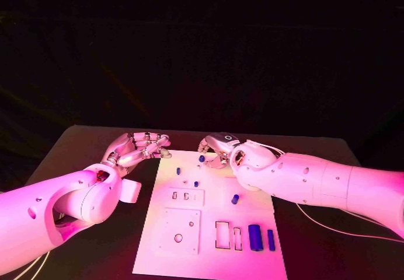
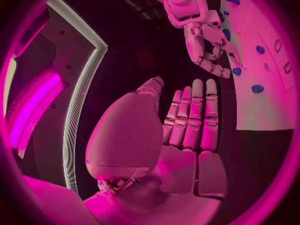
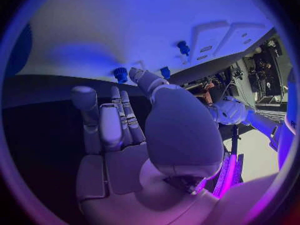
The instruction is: Assemble the parts on the task board
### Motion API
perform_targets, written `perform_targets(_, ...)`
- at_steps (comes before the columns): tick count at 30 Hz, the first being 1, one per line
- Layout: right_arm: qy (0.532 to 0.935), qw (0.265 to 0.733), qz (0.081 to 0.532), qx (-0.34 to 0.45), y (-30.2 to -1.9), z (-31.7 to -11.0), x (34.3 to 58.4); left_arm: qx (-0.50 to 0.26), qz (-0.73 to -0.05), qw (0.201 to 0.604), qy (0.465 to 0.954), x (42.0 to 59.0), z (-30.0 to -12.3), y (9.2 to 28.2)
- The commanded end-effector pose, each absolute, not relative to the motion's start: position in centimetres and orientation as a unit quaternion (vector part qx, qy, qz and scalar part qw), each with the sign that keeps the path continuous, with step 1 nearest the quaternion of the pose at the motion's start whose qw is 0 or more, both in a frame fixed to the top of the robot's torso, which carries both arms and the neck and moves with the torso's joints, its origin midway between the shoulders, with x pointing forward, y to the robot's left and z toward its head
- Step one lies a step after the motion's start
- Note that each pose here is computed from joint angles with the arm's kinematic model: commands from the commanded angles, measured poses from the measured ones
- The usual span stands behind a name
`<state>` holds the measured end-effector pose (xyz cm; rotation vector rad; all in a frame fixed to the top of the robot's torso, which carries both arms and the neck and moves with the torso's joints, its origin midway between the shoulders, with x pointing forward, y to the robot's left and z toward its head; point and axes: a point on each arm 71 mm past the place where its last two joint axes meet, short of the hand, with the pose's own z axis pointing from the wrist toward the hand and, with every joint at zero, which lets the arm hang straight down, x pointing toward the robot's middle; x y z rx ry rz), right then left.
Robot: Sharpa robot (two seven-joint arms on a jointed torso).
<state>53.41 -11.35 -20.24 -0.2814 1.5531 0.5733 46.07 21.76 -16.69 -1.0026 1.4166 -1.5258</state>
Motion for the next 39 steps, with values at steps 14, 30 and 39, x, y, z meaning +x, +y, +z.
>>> perform_targets(14,0.707,0.66,0.255,0.007,-21.5,-18.2,50.8,-0.393,-0.607,0.401,0.562,46.1,-16.6,22.1)
perform_targets(30,0.761,0.608,0.215,0.073,-25.1,-19.6,51.7,-0.396,-0.603,0.404,0.563,46.3,-16.7,22.4)
perform_targets(39,0.771,0.6,0.205,0.067,-24.7,-20.3,52.2,-0.396,-0.603,0.404,0.563,46.3,-16.7,22.4)
